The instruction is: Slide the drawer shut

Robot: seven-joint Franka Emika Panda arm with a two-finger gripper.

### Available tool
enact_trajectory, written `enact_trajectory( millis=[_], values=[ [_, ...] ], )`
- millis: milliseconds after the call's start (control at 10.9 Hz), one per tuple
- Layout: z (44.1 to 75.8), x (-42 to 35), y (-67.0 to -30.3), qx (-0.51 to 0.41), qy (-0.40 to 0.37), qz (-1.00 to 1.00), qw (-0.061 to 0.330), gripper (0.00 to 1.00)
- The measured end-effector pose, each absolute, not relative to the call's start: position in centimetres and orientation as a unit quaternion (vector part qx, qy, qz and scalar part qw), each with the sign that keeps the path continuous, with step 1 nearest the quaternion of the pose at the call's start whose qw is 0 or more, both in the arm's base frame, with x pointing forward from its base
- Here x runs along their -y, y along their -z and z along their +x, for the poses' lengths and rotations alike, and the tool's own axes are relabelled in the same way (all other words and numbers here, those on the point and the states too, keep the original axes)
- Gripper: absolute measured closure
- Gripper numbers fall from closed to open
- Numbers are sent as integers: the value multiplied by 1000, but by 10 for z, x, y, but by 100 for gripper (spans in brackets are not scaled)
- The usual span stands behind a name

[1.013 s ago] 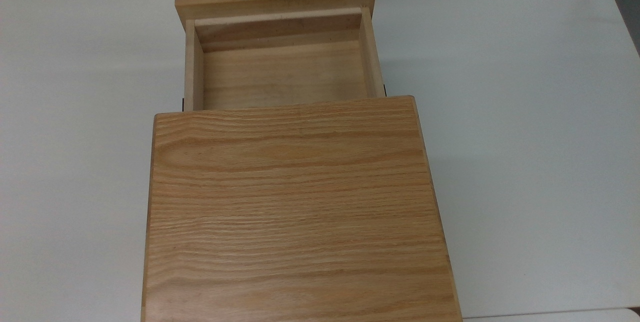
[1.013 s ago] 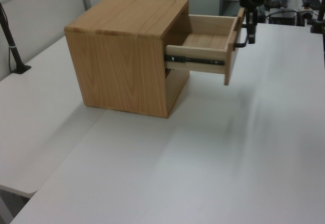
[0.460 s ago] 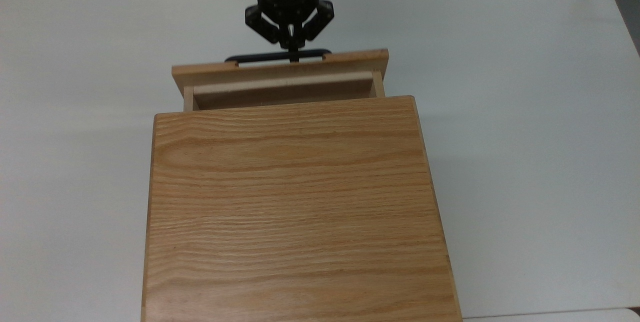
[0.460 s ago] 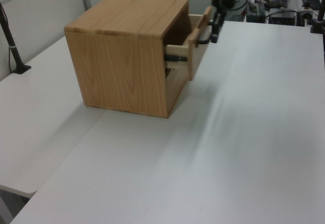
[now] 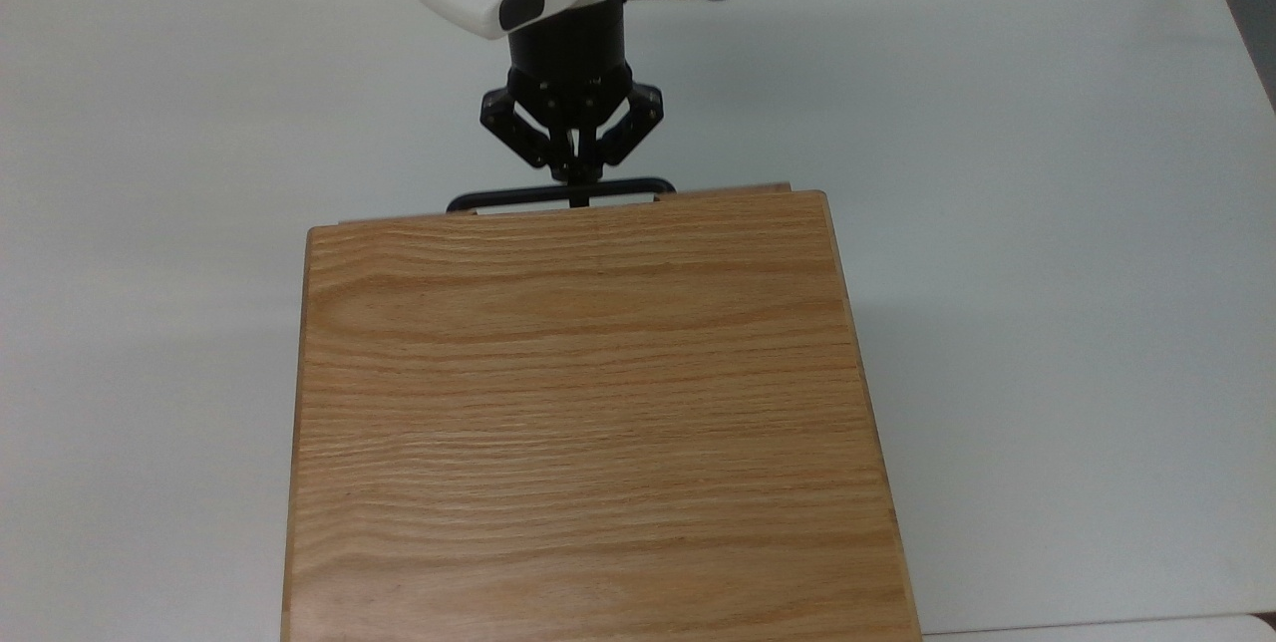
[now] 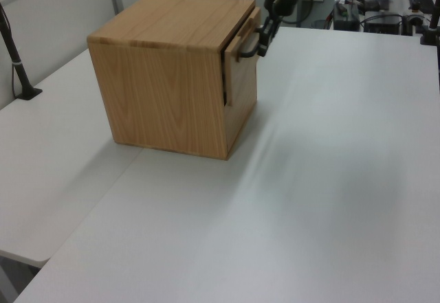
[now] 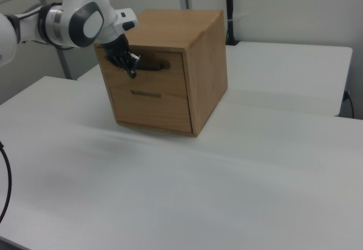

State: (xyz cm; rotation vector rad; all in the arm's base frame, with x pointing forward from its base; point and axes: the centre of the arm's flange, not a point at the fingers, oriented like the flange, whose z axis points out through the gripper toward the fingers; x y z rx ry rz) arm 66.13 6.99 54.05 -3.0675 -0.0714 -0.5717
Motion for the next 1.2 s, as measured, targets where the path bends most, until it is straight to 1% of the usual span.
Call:
enact_trajectory(
  millis=[184, 552, 644, 736, 829, 921, 1013, 1105, 1197],
  values=[
    [672, -73, -534, 13, 201, -980, 12, 100],
    [674, -75, -534, 9, 209, -978, 15, 100],
    [670, -73, -535, 8, 192, -981, 13, 100],
    [660, -67, -544, 15, 155, -988, 10, 100],
    [639, -51, -566, 26, 106, -994, 9, 100],
    [619, -38, -585, 28, 77, -997, 11, 96],
    [601, -29, -600, 25, 53, -998, 13, 95],
    [579, -23, -613, 24, 26, -999, 17, 86],
    [567, -21, -617, 24, 12, -999, 19, 71]
  ],
)
